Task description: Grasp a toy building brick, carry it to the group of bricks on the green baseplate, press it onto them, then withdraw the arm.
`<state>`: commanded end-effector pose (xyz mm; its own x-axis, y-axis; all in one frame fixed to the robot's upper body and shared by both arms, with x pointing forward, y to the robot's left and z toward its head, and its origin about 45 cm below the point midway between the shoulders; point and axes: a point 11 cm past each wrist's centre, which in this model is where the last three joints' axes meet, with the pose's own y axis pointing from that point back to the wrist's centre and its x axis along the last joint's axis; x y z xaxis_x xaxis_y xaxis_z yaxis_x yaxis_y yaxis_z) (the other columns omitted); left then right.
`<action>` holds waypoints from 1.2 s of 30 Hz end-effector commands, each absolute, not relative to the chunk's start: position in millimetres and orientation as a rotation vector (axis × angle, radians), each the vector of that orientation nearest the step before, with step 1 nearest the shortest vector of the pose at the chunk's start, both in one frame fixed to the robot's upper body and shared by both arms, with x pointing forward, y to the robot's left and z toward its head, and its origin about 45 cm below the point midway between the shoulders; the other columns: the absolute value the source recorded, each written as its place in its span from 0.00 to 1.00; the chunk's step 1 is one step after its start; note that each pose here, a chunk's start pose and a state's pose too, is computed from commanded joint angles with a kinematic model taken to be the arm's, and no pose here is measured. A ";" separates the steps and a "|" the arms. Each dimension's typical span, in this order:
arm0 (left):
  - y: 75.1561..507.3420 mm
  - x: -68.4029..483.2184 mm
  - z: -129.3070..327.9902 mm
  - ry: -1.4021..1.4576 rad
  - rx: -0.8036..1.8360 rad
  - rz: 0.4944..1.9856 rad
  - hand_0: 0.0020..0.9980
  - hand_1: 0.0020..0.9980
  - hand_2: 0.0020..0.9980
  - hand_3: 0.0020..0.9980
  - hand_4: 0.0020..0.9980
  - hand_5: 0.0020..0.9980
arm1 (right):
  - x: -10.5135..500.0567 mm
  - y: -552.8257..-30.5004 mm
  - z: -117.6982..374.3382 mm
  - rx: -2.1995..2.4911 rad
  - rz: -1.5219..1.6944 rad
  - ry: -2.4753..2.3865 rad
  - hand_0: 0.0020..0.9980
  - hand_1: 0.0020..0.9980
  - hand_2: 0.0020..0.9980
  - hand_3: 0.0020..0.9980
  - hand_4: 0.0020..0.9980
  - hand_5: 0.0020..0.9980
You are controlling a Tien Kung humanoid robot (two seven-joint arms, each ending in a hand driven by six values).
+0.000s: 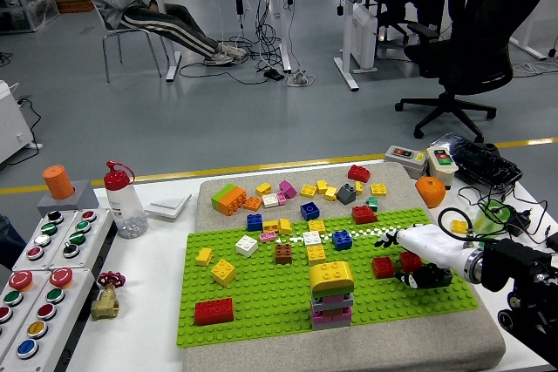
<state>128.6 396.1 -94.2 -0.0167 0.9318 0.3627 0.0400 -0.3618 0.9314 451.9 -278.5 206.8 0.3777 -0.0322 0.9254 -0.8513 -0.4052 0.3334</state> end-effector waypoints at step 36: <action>397.6 132.0 -92.8 1.047 1.494 1.484 0.62 0.58 0.59 0.42 0.29 0.93 | 456.3 -275.4 195.9 1.779 1.051 -0.803 0.89 0.74 0.69 0.77 0.66 0.20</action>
